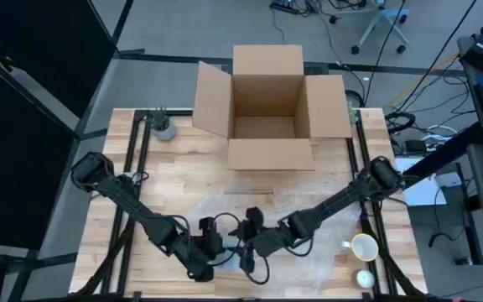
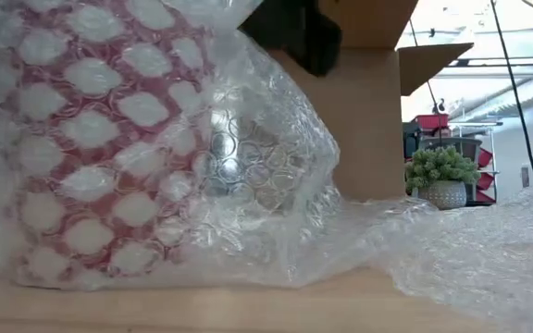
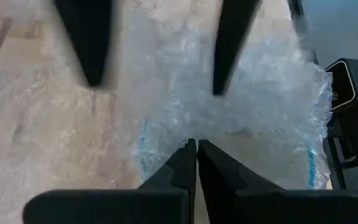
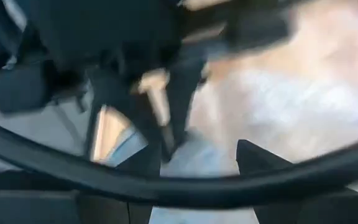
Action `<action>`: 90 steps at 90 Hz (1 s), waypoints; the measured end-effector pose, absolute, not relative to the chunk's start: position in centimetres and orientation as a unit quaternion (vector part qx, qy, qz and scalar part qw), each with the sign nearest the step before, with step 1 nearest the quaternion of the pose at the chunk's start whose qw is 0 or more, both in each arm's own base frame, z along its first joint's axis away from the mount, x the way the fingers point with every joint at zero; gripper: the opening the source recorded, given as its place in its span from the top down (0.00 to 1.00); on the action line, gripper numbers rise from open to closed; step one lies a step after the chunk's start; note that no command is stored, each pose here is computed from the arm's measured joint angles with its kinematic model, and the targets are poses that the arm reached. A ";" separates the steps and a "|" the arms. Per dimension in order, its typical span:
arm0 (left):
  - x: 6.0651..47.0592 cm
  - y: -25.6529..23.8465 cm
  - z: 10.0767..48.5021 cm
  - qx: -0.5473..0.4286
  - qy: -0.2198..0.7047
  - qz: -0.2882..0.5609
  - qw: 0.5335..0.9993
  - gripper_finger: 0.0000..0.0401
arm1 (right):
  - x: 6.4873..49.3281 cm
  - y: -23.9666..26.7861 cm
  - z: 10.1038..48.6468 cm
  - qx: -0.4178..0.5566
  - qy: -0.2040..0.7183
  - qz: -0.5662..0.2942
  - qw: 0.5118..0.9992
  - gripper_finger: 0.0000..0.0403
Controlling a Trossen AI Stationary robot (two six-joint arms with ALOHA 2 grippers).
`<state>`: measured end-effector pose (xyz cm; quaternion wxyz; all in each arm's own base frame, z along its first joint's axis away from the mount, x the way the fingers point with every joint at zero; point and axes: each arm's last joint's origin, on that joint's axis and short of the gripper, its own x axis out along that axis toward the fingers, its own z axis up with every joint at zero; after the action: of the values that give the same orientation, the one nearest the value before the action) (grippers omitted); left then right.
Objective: Wrap mug
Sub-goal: Wrap the red patterned mug with the left transparent bubble wrap
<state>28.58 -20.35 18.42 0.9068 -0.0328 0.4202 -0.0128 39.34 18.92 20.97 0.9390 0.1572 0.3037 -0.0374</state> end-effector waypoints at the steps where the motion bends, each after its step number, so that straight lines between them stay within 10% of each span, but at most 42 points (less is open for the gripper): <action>1: 28.6 -20.4 18.4 -0.033 0.420 -0.013 0.907 0.99 | 39.4 18.9 21.0 0.156 0.309 -0.040 0.937 0.51; 33: 28.6 -20.2 18.4 -0.031 0.418 -0.004 0.908 0.99 | 43.2 20.3 22.1 0.091 0.467 -0.093 0.875 0.51; 90: 28.6 -20.6 19.2 -0.026 0.386 -0.006 0.922 0.99 | 43.4 20.9 21.7 0.083 0.480 -0.113 0.866 0.51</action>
<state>28.57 -20.58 19.20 0.9223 -0.0259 0.3856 -0.0059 43.42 20.85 21.66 0.8660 0.0834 0.4798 -0.1133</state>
